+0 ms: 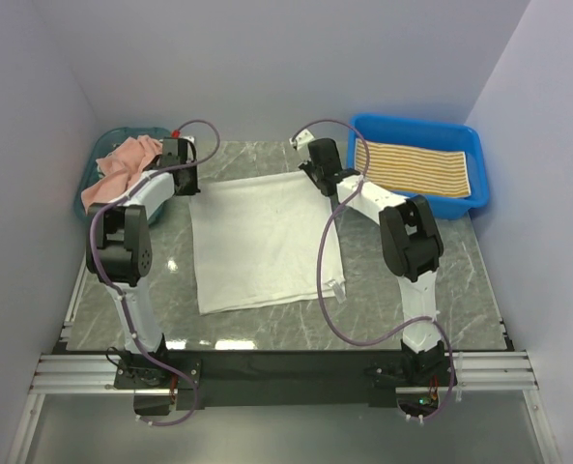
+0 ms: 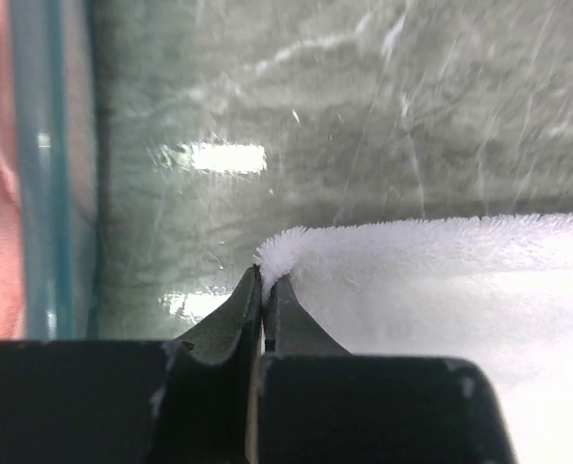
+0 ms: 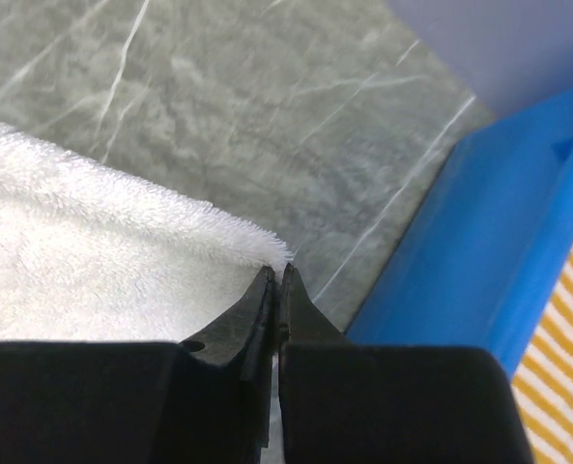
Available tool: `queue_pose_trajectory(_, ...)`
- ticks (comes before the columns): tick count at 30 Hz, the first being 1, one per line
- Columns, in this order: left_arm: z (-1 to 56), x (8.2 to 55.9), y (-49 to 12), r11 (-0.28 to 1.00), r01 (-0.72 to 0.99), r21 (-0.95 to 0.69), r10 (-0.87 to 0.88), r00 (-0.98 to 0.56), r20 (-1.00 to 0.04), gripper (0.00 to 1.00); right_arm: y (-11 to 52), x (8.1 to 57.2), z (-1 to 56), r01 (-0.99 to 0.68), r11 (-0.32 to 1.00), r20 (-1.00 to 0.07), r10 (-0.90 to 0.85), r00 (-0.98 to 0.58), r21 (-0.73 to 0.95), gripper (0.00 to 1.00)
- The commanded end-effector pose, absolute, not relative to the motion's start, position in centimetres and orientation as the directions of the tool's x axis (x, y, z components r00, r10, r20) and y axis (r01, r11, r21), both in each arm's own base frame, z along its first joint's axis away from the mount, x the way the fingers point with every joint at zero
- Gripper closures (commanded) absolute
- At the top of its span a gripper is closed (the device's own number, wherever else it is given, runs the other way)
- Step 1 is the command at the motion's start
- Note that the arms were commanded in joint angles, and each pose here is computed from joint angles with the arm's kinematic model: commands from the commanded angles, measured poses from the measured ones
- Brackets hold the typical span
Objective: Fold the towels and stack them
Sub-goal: Fold the towel
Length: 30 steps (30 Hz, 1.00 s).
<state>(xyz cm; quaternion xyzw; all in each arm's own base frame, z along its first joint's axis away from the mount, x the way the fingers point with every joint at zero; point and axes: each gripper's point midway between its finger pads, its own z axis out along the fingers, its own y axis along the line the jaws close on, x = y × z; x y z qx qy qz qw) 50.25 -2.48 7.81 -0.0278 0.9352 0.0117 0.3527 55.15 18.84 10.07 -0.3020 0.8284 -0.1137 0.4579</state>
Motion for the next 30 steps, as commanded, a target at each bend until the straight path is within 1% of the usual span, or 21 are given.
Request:
queue_pose_trajectory(1,14.1,50.9,2.6,0.97,-0.229,0.082,-0.075,-0.602,-0.795,0.99,14.1,56.2,15.9,-0.177,0.815,-0.726,-0.573,-0.379,-0.551,1.0)
queue_pose_trajectory(2,13.7,50.4,2.8,0.967,-0.241,0.087,-0.078,-0.598,-0.798,0.99,14.0,55.7,15.3,-0.186,0.813,-0.718,-0.577,-0.389,-0.552,1.0)
queue_pose_trajectory(4,14.5,49.8,3.1,0.962,-0.259,0.084,-0.084,-0.579,-0.811,0.99,13.9,55.4,16.3,-0.166,0.821,-0.739,-0.565,-0.367,-0.546,1.0)
queue_pose_trajectory(5,14.0,49.3,3.2,0.96,-0.267,0.085,-0.093,-0.588,-0.803,0.99,13.8,54.7,15.3,-0.178,0.822,-0.733,-0.565,-0.378,-0.541,1.0)
queue_pose_trajectory(7,13.9,48.3,3.3,0.955,-0.285,0.077,-0.111,-0.589,-0.8,0.99,13.7,54.1,16.5,-0.164,0.836,-0.76,-0.546,-0.353,-0.524,1.0)
queue_pose_trajectory(8,13.9,48.0,3.1,0.953,-0.296,0.058,-0.132,-0.583,-0.802,0.99,13.5,53.5,15.9,-0.166,0.841,-0.76,-0.538,-0.365,-0.516,1.0)
queue_pose_trajectory(10,14.1,47.0,2.8,0.954,-0.3,0.025,-0.158,-0.57,-0.806,0.99,13.2,52.8,16.7,-0.152,0.849,-0.774,-0.524,-0.355,-0.506,1.0)
queue_pose_trajectory(12,15.0,46.3,2.5,0.949,-0.315,-0.021,-0.199,-0.543,-0.816,0.99,13.1,51.8,16.2,-0.151,0.849,-0.768,-0.524,-0.368,-0.506,1.0)
queue_pose_trajectory(19,14.2,41.7,1.9,0.919,-0.378,-0.115,-0.319,-0.538,-0.781,0.99,12.1,48.0,16.9,-0.13,0.868,-0.788,-0.49,-0.372,-0.478,1.0)
queue_pose_trajectory(21,14.0,40.5,1.6,0.907,-0.397,-0.141,-0.355,-0.542,-0.761,0.99,11.8,46.7,16.2,-0.127,0.881,-0.791,-0.465,-0.397,-0.455,1.0)
queue_pose_trajectory(22,14.1,39.6,1.5,0.903,-0.402,-0.153,-0.368,-0.538,-0.759,0.99,11.8,46.1,17.0,-0.111,0.899,-0.814,-0.432,-0.39,-0.424,1.0)
queue_pose_trajectory(24,14.9,38.4,1.0,0.894,-0.4,-0.2,-0.401,-0.521,-0.754,0.99,11.5,44.6,16.0,-0.122,0.909,-0.808,-0.411,-0.423,-0.398,1.0)
queue_pose_trajectory(25,14.0,37.4,0.8,0.893,-0.401,-0.205,-0.41,-0.535,-0.739,0.99,11.7,44.0,16.8,-0.113,0.927,-0.831,-0.371,-0.414,-0.357,1.0)
queue_pose_trajectory(28,13.6,35.0,0.3,0.88,-0.409,-0.241,-0.447,-0.54,-0.713,0.99,12.0,41.9,16.3,-0.12,0.951,-0.842,-0.307,-0.444,-0.284,1.0)
queue_pose_trajectory(30,13.8,33.7,-0.3,0.867,-0.408,-0.285,-0.479,-0.528,-0.702,0.99,11.9,40.6,15.5,-0.131,0.958,-0.83,-0.285,-0.48,-0.254,1.0)
